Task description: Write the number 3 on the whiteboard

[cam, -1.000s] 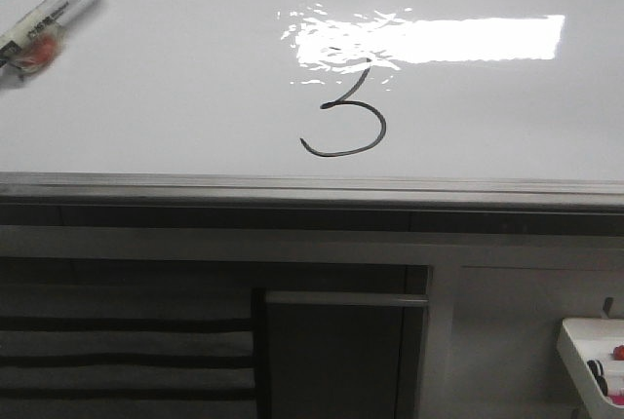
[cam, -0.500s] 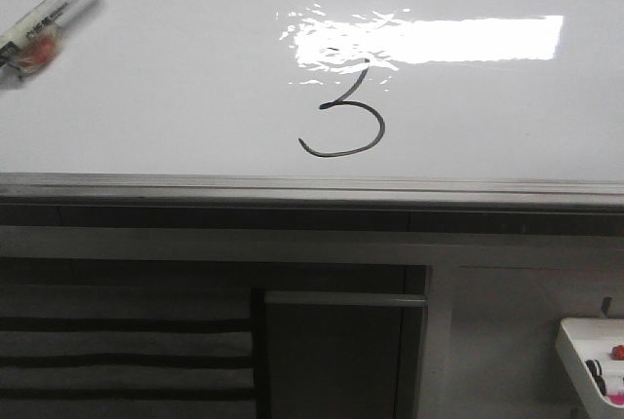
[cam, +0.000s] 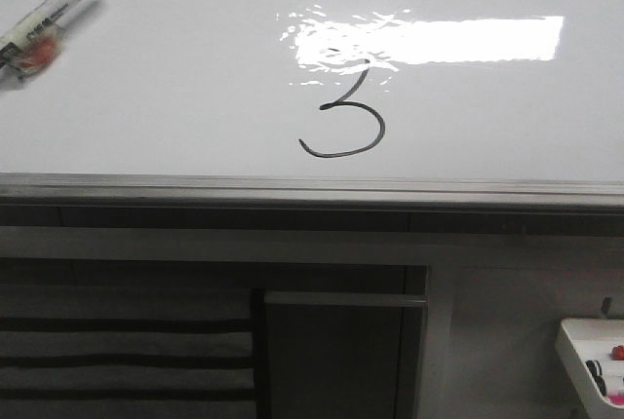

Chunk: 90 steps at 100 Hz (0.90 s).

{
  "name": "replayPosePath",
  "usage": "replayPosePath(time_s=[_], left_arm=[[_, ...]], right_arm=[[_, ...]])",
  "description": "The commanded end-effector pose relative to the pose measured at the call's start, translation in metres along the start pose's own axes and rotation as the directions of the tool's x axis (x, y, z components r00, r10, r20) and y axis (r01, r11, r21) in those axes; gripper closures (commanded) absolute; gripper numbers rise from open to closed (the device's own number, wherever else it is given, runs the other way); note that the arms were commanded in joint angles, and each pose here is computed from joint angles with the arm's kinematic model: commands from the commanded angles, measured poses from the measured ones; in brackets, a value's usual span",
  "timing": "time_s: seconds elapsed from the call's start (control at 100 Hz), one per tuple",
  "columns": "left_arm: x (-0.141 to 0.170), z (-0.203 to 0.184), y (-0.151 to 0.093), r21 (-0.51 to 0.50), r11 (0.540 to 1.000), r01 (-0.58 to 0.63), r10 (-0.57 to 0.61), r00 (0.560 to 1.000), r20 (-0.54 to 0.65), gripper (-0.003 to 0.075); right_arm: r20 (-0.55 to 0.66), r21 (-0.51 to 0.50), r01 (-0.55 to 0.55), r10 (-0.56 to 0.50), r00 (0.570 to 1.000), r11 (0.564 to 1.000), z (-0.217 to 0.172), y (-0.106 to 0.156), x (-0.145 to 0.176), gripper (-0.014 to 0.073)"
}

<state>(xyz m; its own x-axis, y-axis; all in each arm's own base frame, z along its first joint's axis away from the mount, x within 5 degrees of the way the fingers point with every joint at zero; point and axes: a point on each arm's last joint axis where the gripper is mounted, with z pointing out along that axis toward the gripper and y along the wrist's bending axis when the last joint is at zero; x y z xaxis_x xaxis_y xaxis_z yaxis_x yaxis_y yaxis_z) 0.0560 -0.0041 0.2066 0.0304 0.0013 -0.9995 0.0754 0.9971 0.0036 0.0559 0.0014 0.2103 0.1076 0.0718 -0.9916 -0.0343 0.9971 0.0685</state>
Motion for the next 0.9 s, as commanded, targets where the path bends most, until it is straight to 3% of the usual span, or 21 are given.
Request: replayPosePath(time_s=[0.0, 0.89], left_arm=[[-0.0084, -0.003, -0.0001, 0.0, 1.0, 0.012, -0.012, 0.994, 0.111, 0.0739], [-0.0084, -0.003, -0.0001, 0.0, 1.0, 0.012, -0.012, 0.994, 0.111, 0.0739]], right_arm=[[0.078, 0.002, 0.009, -0.009, 0.997, 1.0, -0.0017, -0.0003, -0.0008, 0.0674], [0.063, 0.002, 0.009, -0.009, 0.998, 1.0, -0.0016, -0.0004, 0.0007, 0.0674]])
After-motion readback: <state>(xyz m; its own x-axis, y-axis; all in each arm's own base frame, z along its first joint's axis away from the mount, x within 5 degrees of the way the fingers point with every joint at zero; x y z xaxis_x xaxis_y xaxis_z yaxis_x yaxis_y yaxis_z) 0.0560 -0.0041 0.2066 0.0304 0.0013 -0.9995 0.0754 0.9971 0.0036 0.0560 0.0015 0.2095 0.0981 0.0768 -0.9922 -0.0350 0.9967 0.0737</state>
